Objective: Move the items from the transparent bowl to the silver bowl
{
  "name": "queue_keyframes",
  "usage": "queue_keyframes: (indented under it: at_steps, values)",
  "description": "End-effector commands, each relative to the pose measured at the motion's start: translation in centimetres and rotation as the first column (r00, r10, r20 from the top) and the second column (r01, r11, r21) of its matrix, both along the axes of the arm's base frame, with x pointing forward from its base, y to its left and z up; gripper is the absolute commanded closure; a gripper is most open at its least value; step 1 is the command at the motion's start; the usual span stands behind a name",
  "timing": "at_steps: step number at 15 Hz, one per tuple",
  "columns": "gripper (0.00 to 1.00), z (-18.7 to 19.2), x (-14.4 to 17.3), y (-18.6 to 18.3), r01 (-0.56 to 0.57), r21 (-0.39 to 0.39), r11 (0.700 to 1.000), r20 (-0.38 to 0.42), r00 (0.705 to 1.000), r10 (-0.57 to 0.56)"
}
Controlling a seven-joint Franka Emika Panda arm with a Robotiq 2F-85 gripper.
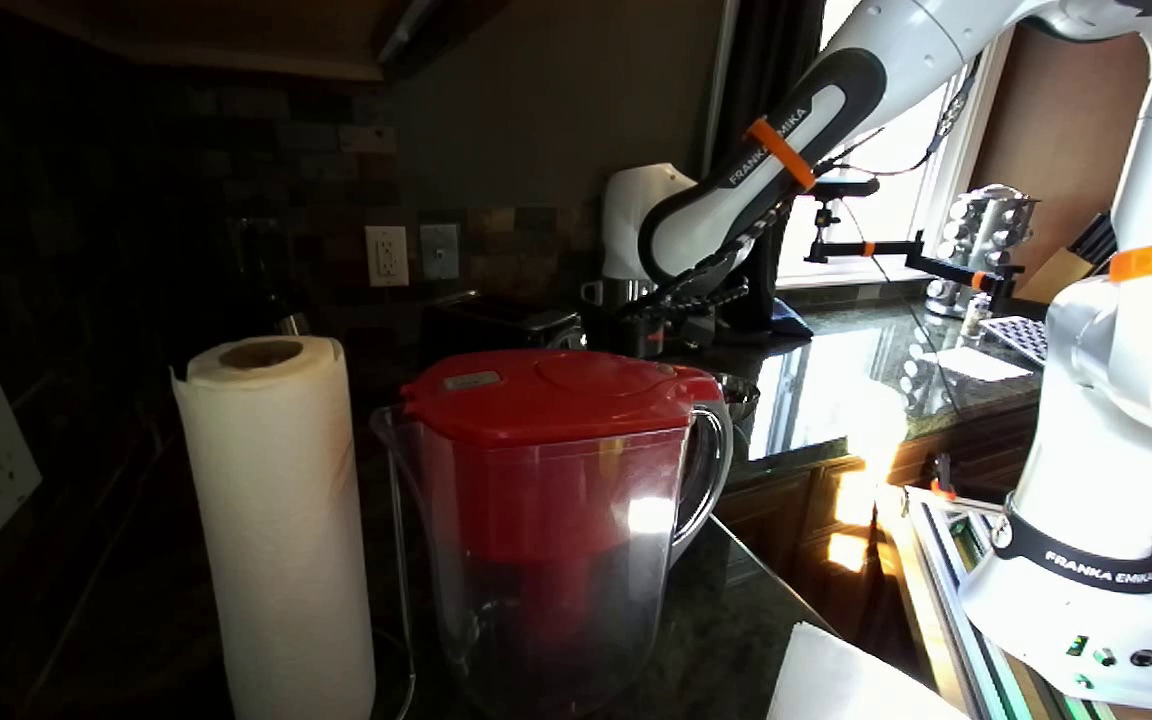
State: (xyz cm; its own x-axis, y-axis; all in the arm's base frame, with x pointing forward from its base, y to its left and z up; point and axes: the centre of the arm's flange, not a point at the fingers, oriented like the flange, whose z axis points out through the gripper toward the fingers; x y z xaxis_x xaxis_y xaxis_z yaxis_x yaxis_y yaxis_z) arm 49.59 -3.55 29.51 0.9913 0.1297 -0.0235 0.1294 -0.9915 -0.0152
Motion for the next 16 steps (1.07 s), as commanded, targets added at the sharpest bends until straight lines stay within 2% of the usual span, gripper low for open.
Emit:
queue_keyframes:
  at_steps: [1, 4, 6, 8, 10, 16]
  values:
    - [0.0, -0.7, 0.4, -0.6, -0.002, 0.008, 1.0, 0.01, 1.0, 0.002]
    - [0.0, -0.9, 0.4, -0.7, -0.001, 0.009, 1.0, 0.01, 1.0, 0.001]
    - [0.05, -1.0, 0.4, -0.7, -0.002, 0.01, 1.0, 0.01, 1.0, 0.002]
    - [0.06, -1.2, 0.4, -0.6, -0.002, 0.009, 1.0, 0.007, 1.0, 0.002]
    - [0.01, -1.4, 0.5, -0.5, -0.004, 0.007, 1.0, 0.007, 1.0, 0.004]
    - [0.0, -1.9, 1.2, 0.0, -0.01, 0.002, 1.0, -0.004, 1.0, 0.01]
